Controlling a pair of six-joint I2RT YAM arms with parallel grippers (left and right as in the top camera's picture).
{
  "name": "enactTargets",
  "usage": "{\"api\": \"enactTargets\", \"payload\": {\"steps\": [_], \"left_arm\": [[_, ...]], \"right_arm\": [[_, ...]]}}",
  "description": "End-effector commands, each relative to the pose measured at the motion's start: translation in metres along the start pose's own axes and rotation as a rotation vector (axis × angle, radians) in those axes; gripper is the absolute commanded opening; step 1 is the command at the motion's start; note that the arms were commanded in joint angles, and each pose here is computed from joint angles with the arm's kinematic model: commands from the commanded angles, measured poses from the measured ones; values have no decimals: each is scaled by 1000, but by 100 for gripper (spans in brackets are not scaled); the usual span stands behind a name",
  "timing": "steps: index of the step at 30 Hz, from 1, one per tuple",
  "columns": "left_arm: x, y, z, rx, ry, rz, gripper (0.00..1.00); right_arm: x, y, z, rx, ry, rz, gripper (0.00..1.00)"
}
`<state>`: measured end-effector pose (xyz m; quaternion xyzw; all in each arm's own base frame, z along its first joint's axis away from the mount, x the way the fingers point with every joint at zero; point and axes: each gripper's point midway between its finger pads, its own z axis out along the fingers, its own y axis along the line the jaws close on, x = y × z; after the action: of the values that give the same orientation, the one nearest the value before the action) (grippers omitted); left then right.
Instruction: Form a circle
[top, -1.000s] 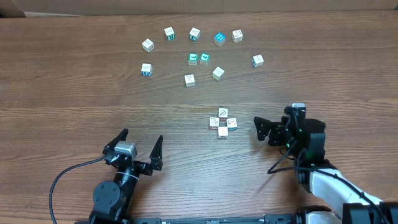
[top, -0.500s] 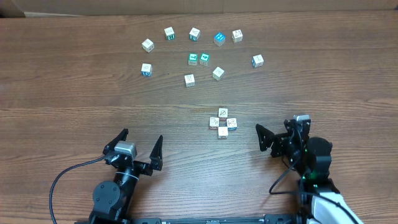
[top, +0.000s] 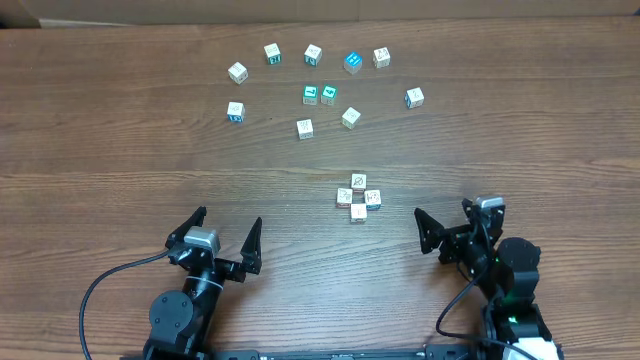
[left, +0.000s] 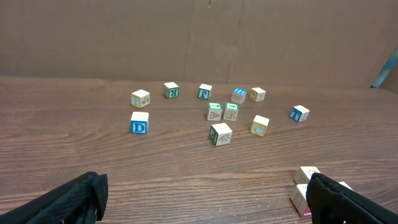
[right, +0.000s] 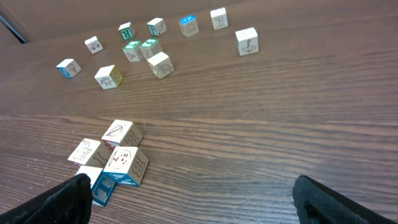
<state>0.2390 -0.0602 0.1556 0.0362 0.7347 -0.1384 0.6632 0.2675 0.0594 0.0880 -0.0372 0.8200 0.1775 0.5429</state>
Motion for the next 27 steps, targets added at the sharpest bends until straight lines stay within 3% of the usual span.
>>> {"api": "enactTargets", "payload": {"steps": [1, 18, 27], "left_arm": [[-1, -1, 0, 9, -6, -7, 100], [-1, -1, 0, 9, -6, -7, 100], [-1, -1, 0, 9, -6, -7, 100]], "right_arm": [[-1, -4, -5, 27, -15, -11, 100], [-3, -2, -25, 53, -42, -52, 100], [-40, 10, -40, 26, -214, -104, 100]]}}
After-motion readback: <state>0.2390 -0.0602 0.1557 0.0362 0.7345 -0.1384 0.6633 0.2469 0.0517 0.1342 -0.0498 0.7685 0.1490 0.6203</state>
